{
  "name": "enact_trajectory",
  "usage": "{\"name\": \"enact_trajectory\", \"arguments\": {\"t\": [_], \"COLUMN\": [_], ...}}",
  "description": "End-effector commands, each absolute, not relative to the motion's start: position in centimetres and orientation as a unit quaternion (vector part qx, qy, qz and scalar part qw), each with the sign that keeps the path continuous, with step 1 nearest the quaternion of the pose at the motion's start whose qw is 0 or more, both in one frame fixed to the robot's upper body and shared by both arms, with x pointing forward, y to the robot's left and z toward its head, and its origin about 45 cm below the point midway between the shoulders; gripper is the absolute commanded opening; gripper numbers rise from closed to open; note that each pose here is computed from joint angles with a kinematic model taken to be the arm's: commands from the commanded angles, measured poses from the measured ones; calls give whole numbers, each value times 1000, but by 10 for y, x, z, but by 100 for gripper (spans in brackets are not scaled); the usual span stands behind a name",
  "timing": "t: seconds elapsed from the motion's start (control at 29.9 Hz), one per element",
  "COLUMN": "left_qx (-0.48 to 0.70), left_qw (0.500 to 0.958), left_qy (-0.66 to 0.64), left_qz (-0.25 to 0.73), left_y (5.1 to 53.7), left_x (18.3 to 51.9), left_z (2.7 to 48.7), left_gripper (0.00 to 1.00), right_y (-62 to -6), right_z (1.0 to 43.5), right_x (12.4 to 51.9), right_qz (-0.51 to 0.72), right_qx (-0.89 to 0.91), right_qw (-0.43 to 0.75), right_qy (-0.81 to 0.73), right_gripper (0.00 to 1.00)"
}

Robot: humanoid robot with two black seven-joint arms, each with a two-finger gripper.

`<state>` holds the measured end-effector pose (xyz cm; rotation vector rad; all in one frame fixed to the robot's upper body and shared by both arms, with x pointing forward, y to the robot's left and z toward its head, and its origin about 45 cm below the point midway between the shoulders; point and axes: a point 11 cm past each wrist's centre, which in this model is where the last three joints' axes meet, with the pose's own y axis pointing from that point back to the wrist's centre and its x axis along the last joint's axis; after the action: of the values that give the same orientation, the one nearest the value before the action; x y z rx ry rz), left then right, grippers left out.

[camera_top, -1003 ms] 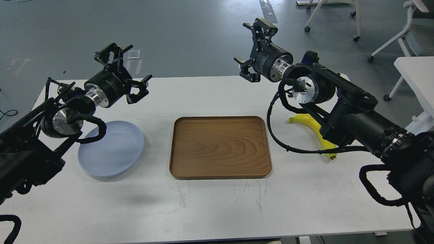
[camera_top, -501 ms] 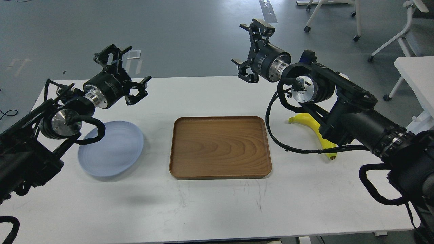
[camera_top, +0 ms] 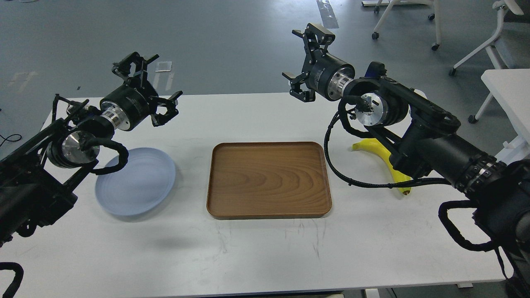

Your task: Place banana on plate with both arms

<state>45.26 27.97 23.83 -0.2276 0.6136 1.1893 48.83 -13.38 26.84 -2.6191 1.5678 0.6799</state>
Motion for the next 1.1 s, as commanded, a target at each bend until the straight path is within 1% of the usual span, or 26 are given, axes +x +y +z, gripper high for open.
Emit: {"name": "enact_trajectory", "arguments": {"t": [0.0,0.43,0.53,0.57,0.64,0.67,0.7,0.77,0.9,0.97,1.04,1.07], "left_qx": [-103,-100,-61,-21,24,65,85,145,210,258,301,301], "left_qw": [777,777,790,799,803,803,803,804,788,769,758,758], "left_qy": [284,285,262,222,158,95,67,-31,-153,-219,-256,-256], "left_qz": [552,552,552,558,573,585,586,576,558,542,519,519], "left_y": [281,273,269,265,266,270,271,276,297,316,328,328], "left_x": [452,454,451,453,459,463,464,464,460,454,446,446], "left_z": [237,238,231,231,237,244,245,254,272,281,280,279], "left_gripper": [98,98,98,98,98,98,98,98,98,98,98,98], "right_y": [-134,-131,-134,-135,-135,-135,-135,-134,-137,-141,-143,-143], "right_z": [269,265,264,263,261,260,259,257,258,258,258,258], "right_x": [489,487,488,487,487,487,486,485,486,487,487,487], "right_qz": [217,212,212,212,212,213,214,215,213,211,211,211], "right_qx": [-837,-839,-837,-837,-836,-836,-836,-835,-835,-833,-832,-832], "right_qw": [7,-5,-7,-7,-9,-10,-11,-11,-10,-10,-9,-9], "right_qy": [502,500,504,505,505,505,506,506,508,512,513,513], "right_gripper": [100,100,100,100,100,100,100,100,100,100,100,100]}}
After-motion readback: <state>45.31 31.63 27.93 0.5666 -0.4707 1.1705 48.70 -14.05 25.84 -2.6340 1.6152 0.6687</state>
